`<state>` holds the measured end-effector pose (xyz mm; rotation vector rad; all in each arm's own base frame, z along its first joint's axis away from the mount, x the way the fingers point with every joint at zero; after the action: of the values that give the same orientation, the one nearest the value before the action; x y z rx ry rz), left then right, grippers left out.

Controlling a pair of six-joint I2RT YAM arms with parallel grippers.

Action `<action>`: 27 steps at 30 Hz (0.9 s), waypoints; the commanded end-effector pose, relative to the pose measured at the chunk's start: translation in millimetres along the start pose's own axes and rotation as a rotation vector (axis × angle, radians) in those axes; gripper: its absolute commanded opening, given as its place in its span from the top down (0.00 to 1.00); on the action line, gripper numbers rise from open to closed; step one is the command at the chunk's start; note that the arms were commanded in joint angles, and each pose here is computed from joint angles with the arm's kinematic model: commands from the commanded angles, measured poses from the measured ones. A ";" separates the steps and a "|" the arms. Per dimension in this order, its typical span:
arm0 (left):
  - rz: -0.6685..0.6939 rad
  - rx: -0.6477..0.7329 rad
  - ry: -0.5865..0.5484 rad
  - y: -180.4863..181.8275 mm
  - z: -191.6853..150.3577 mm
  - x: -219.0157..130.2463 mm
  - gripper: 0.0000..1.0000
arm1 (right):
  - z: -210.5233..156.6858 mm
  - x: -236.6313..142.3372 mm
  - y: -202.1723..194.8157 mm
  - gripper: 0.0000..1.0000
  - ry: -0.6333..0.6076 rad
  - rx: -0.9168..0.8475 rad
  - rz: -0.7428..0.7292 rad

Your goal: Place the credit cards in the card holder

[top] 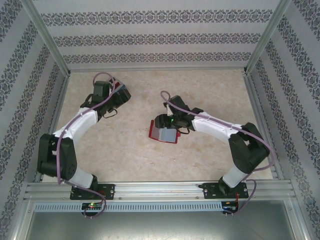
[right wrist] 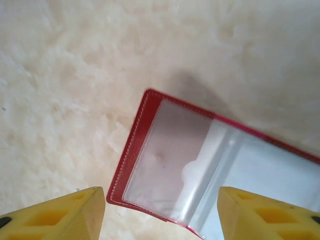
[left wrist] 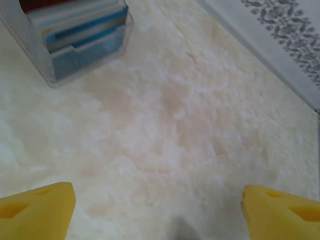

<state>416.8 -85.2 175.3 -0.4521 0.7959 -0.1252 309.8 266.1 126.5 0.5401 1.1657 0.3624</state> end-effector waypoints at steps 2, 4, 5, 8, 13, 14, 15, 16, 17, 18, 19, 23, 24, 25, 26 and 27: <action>0.156 0.074 0.073 30.9 16.4 8.4 0.13 | 12.6 -19.8 -15.1 0.36 -0.073 -0.006 0.001; 0.158 0.069 0.071 39.8 30.9 15.5 0.12 | 15.2 -25.5 -17.5 0.35 -0.083 0.000 0.016; 0.161 0.052 0.066 48.4 40.1 20.4 0.06 | 15.7 -27.5 -18.9 0.34 -0.086 -0.001 0.020; 0.164 0.009 0.041 70.6 66.1 34.7 0.00 | 18.5 -30.7 -24.1 0.33 -0.096 0.001 0.014; 0.163 -0.023 0.035 98.6 101.1 60.3 0.00 | 22.4 -34.8 -30.3 0.32 -0.097 -0.004 0.006; 0.178 -0.006 0.040 101.9 105.7 64.7 0.00 | 23.1 -35.5 -32.4 0.32 -0.097 0.001 0.004; 0.193 0.014 0.044 104.3 110.8 68.4 0.00 | 24.1 -36.3 -33.1 0.32 -0.095 0.005 0.009; 0.201 0.032 0.046 106.1 114.2 72.6 0.00 | 25.6 -37.7 -33.1 0.32 -0.095 0.007 0.015; 0.197 0.054 0.046 106.5 118.5 78.3 0.00 | 25.6 -37.4 -33.5 0.32 -0.088 0.007 0.018; 0.179 0.074 0.044 105.3 122.5 85.1 0.00 | 26.9 -37.9 -33.8 0.32 -0.089 0.005 0.017; 0.161 0.093 0.048 104.6 124.4 92.6 0.00 | 28.1 -38.0 -34.3 0.32 -0.089 0.004 0.014; 0.048 0.174 0.098 98.3 127.9 127.0 0.00 | 33.0 -37.0 -35.3 0.32 -0.080 0.012 0.016; 0.040 0.198 0.110 98.8 128.2 133.6 0.02 | 34.2 -37.0 -34.7 0.32 -0.077 0.013 0.018; 0.054 0.209 0.119 102.9 127.9 138.4 0.02 | 35.2 -37.3 -33.6 0.32 -0.075 0.011 0.021; 0.062 0.225 0.124 106.1 128.1 143.1 0.03 | 36.2 -36.9 -32.8 0.32 -0.073 0.009 0.022; 0.066 0.240 0.132 108.1 127.3 146.4 0.03 | 37.5 -37.5 -31.8 0.32 -0.072 0.008 0.024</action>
<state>608.9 22.4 125.3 -0.2638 0.8401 -0.1153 325.7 208.5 137.3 0.5796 1.0994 0.3182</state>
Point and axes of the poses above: each hand's point on the last joint's axis, 136 mm out from that joint toward the fingers, its own x axis out along the fingers, its own y axis along the line the jaws close on, z = x × y, the point moved 2 cm from there along -x, back along the fingers, and after that the axes turned 15 degrees about x, right-handed, at the moved point
